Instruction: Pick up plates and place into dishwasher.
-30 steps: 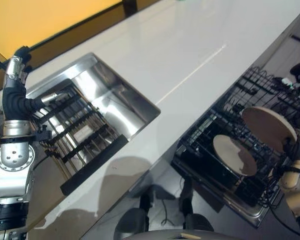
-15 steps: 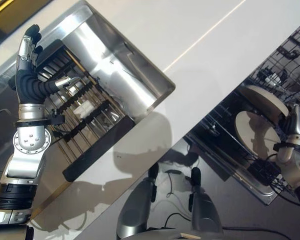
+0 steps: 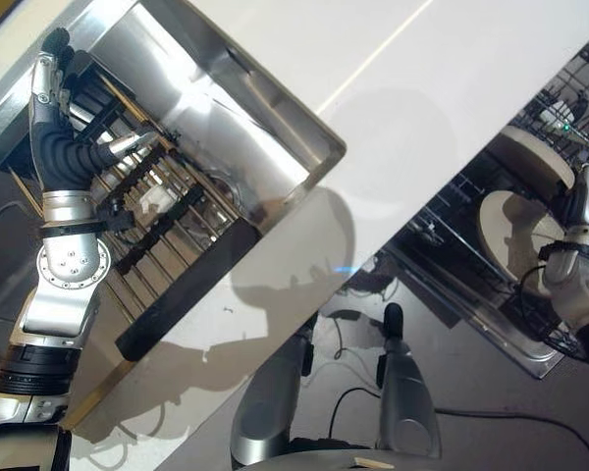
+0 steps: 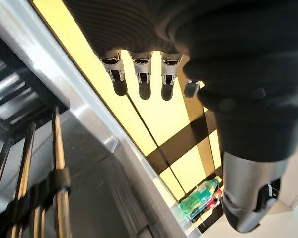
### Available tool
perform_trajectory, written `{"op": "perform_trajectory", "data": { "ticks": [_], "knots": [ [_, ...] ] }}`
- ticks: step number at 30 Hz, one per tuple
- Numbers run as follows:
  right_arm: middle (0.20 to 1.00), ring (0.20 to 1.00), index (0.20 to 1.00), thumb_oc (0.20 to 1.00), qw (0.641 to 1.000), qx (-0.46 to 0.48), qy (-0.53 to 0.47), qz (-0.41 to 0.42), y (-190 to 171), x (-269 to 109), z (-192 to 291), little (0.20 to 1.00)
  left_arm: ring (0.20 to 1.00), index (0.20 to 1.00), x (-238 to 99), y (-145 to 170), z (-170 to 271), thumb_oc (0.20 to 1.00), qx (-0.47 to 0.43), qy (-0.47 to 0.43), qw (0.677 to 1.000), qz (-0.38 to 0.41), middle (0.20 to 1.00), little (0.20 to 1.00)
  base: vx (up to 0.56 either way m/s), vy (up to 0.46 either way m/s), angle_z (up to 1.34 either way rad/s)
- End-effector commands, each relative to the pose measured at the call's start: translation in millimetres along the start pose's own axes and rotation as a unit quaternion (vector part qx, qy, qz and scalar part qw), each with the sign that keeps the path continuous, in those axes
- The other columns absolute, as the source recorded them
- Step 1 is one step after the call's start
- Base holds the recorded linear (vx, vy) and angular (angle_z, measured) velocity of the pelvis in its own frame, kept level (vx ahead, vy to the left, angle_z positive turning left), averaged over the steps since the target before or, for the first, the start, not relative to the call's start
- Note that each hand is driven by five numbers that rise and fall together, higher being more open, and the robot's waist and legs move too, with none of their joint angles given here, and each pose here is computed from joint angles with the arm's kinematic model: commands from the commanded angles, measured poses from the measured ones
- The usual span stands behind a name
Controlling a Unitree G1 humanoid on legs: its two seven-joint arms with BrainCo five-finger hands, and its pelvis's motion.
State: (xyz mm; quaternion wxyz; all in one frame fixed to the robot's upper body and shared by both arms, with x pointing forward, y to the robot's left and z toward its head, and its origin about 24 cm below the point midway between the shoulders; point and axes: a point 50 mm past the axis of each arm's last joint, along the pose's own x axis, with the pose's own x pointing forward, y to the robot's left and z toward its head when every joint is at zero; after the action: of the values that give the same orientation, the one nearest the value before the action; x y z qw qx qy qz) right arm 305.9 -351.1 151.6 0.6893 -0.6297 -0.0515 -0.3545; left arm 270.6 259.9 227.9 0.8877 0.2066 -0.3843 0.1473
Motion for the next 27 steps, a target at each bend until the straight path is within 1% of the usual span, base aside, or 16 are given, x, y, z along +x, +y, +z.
{"op": "perform_trajectory", "data": {
  "ticks": [1,7,8,9,11,27],
  "knots": [
    [0.200,0.200,0.200,0.200,0.998,-0.034,0.016,0.040,3.0,3.5,-13.3,0.200,1.000,1.000,11.4,2.8,15.1,1.000,0.014,-0.050,0.998,0.022,1.000,1.000,-0.05,0.032,-0.01],
    [0.200,0.200,0.200,0.200,0.998,-0.032,0.041,0.044,4.1,5.4,-19.6,0.200,1.000,1.000,13.4,1.7,16.4,1.000,0.007,-0.045,0.999,0.029,1.000,1.000,-0.02,0.037,-0.02],
    [0.316,0.316,0.316,0.316,0.998,-0.030,0.043,0.043,4.3,4.8,-19.9,0.316,1.000,1.000,12.1,2.0,15.5,1.000,0.006,-0.042,0.999,0.029,1.000,1.000,0.00,0.000,0.00],
    [0.485,0.485,0.485,0.485,0.998,-0.029,0.045,0.043,4.1,4.7,-20.2,0.485,1.000,1.000,11.3,2.2,15.2,1.000,0.004,-0.041,0.999,0.028,1.000,1.000,0.00,0.000,0.00],
    [1.000,1.000,1.000,1.000,0.998,-0.030,0.046,0.044,4.1,3.8,-20.7,1.000,1.000,1.000,9.6,2.4,14.0,1.000,0.002,-0.037,0.999,0.027,1.000,1.000,0.00,0.000,0.00],
    [1.000,1.000,1.000,1.000,0.998,-0.008,0.047,0.051,-1.6,-2.2,-24.9,1.000,1.000,1.000,0.6,9.9,4.9,1.000,0.001,0.002,1.000,0.023,1.000,1.000,0.01,-0.003,-0.02]
  ]
}}
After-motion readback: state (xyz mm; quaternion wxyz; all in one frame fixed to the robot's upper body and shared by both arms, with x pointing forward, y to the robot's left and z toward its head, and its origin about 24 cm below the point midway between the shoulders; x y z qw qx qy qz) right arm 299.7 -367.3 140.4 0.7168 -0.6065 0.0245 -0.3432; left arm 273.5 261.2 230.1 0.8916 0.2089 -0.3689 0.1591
